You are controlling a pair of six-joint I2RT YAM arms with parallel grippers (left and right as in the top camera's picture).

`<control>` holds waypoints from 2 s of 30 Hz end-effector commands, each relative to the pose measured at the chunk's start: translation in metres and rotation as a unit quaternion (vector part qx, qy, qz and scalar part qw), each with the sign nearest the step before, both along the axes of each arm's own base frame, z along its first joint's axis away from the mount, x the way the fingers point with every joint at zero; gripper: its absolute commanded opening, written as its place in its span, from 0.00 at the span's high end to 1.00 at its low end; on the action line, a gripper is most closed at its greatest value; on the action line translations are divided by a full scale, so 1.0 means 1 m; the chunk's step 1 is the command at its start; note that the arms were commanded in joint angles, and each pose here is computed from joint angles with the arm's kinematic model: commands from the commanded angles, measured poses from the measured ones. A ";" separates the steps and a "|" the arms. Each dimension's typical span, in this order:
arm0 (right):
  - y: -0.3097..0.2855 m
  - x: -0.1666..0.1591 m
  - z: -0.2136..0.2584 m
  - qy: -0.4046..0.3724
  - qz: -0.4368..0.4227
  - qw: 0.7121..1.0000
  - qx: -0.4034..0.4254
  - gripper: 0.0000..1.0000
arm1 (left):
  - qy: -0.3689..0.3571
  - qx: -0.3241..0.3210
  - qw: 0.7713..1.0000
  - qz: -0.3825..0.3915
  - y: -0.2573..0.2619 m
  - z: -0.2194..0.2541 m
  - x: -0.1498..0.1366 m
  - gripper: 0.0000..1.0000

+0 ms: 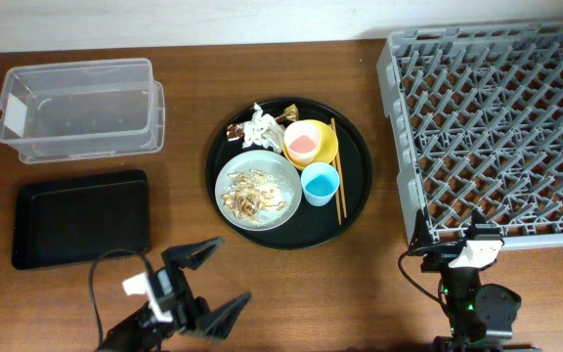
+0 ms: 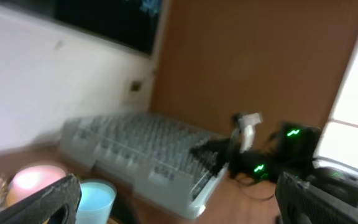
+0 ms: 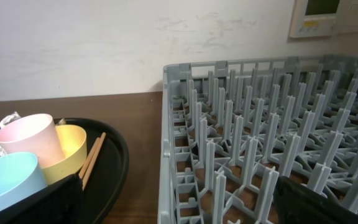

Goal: Sort waste into correct bins and load items into the dishwasher rack
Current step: 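Move the left gripper toward the white tissue on the black tray, then grasp the crumpled white tissue with the left gripper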

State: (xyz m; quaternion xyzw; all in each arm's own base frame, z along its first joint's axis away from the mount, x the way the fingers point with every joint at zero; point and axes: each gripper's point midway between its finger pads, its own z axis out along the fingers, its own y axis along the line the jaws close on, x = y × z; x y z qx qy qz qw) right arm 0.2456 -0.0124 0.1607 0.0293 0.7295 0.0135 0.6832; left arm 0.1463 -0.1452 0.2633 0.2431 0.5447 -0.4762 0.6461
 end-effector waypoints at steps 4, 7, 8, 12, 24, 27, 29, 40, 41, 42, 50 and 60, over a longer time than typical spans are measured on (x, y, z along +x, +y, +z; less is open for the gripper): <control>-0.003 0.000 -0.003 0.001 -0.006 1.000 0.003 0.02 | 0.043 -0.066 0.997 0.017 0.011 0.033 0.002 0.01; -0.003 0.000 -0.003 0.001 -0.006 1.000 0.003 0.02 | 0.040 -0.036 0.997 0.057 0.014 0.044 0.011 0.01; -0.003 0.000 -0.003 0.001 -0.006 1.000 0.003 0.02 | 0.044 -0.025 0.996 0.071 0.016 0.047 0.015 0.01; -0.003 0.000 -0.003 0.001 -0.006 1.000 0.003 0.02 | 0.063 0.055 0.988 0.127 0.022 0.068 0.037 0.00; -0.003 0.000 -0.003 0.001 -0.006 1.000 0.003 0.02 | 0.383 0.206 0.898 0.065 0.017 0.054 0.101 0.01; -0.003 0.000 -0.003 0.001 -0.006 1.000 0.003 0.02 | 0.407 0.209 0.887 0.059 0.016 0.040 0.113 0.01; -0.003 0.000 -0.003 0.001 -0.006 1.000 0.003 0.02 | 0.441 0.222 0.864 0.098 0.021 0.023 0.124 0.01; -0.003 0.000 -0.003 0.001 -0.006 1.000 0.003 0.02 | 0.490 0.407 0.725 0.263 0.029 -0.037 0.156 0.01; -0.003 0.000 -0.003 0.001 -0.006 1.000 0.003 0.02 | 0.492 0.416 0.721 0.255 0.022 -0.044 0.158 0.01; -0.003 0.000 -0.003 0.001 -0.006 1.000 0.003 0.02 | 0.496 0.423 0.716 0.250 0.019 -0.051 0.159 0.01; -0.003 0.000 -0.003 0.001 -0.006 1.000 0.003 0.02 | 0.516 0.444 0.692 0.240 0.002 -0.100 0.192 0.01; -0.003 0.000 -0.003 0.001 -0.006 1.000 0.003 0.02 | 0.393 0.353 0.785 0.325 -0.026 -0.093 0.308 0.11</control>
